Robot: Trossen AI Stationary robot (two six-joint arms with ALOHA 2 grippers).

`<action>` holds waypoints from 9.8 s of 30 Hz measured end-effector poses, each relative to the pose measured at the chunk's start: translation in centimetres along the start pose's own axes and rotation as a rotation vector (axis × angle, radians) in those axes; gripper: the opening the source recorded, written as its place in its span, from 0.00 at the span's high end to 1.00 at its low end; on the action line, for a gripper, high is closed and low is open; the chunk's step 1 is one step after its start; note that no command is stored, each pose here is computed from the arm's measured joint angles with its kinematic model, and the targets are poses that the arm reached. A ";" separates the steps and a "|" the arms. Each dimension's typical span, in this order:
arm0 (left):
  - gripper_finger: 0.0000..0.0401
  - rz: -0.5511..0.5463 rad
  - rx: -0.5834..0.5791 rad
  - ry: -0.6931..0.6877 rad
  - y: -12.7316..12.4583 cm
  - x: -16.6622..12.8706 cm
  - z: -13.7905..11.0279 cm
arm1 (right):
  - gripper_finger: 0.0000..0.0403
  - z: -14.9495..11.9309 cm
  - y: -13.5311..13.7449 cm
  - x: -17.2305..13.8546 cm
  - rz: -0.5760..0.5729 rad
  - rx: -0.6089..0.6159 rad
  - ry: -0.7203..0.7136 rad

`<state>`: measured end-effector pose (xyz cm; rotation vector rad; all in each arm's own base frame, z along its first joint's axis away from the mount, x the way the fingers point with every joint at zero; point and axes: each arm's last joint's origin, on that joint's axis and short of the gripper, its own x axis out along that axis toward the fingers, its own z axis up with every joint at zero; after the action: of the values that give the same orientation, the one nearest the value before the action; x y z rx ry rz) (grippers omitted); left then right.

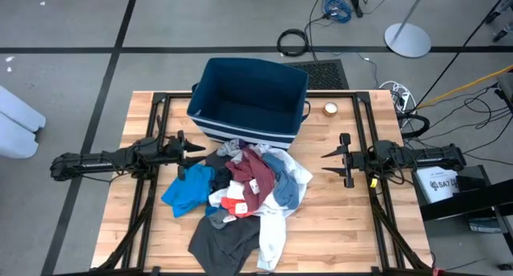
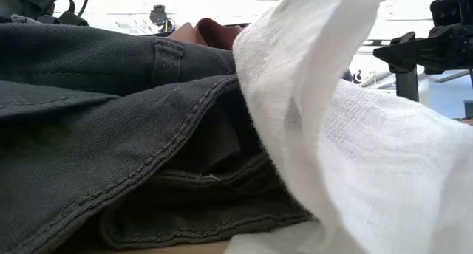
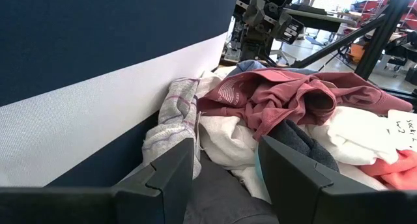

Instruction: Sort clothes

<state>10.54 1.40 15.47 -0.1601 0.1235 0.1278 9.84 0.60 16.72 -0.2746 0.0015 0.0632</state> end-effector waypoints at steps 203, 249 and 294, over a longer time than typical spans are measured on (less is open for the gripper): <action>0.55 -0.049 0.220 0.189 -10.7 -0.1 16.7 | 1.00 30.1 3.8 23.7 -0.426 0.426 0.612; 0.55 -0.033 0.225 0.232 -12.2 2.2 15.7 | 1.00 18.5 18.6 9.0 -0.487 0.910 2.073; 0.55 -0.026 0.224 0.237 -12.0 2.4 15.6 | 0.60 19.6 11.5 18.2 -0.280 0.442 1.181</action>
<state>16.26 -7.50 32.29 0.0471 0.3704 0.0684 27.17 18.04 32.29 0.1645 1.1365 -0.3821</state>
